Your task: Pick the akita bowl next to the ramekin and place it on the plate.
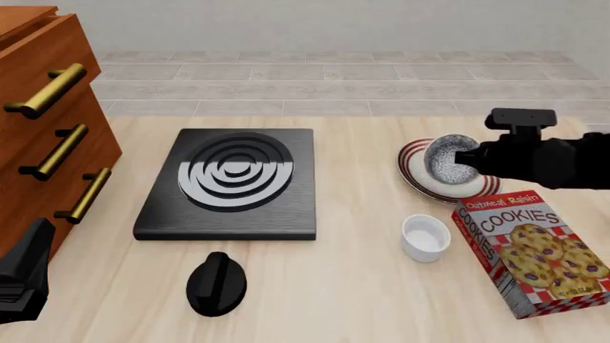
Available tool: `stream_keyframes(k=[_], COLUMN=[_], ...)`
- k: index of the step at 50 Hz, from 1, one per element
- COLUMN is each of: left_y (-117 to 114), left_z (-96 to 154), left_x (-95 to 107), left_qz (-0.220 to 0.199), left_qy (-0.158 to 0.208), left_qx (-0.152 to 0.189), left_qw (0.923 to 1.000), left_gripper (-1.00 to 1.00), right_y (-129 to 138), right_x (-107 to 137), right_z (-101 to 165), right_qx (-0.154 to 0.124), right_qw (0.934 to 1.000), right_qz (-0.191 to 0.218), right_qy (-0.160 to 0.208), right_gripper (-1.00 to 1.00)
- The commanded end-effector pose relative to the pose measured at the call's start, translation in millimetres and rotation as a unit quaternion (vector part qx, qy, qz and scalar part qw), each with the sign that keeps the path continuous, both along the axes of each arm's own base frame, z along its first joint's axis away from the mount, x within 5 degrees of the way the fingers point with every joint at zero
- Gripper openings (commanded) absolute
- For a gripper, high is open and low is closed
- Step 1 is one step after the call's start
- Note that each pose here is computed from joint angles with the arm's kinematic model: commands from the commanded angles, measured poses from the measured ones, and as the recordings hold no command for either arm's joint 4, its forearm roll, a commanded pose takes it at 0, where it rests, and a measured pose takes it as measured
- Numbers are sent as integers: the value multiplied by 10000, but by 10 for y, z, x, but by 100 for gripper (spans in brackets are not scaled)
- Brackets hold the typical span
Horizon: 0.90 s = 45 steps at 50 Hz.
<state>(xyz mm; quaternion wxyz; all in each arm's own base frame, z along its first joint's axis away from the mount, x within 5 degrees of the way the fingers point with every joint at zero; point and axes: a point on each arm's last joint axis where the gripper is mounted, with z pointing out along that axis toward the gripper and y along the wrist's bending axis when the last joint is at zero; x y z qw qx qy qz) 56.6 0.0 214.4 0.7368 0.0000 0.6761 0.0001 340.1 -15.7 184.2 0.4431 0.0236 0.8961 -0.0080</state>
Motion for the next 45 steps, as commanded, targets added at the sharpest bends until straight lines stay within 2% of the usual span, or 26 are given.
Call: stream_keyframes(k=[1,24,45], left_y=[0,0,0], left_z=[0,0,0], left_x=[0,0,0], left_qz=[0,0,-1], left_qy=[0,-2,0], left_qx=[-1,0,0], left_qw=[10000,10000,10000], left_gripper=[100,100,100], right_y=[-19,6,-87], right_x=[90,230,328], right_z=[-22,-122,-213], right_qx=[2,-21,-75], right_qw=[10000,10000,10000], right_qz=[-32,32,-44], right_qy=[-32,2,29], right_gripper=[-100,-100,-100])
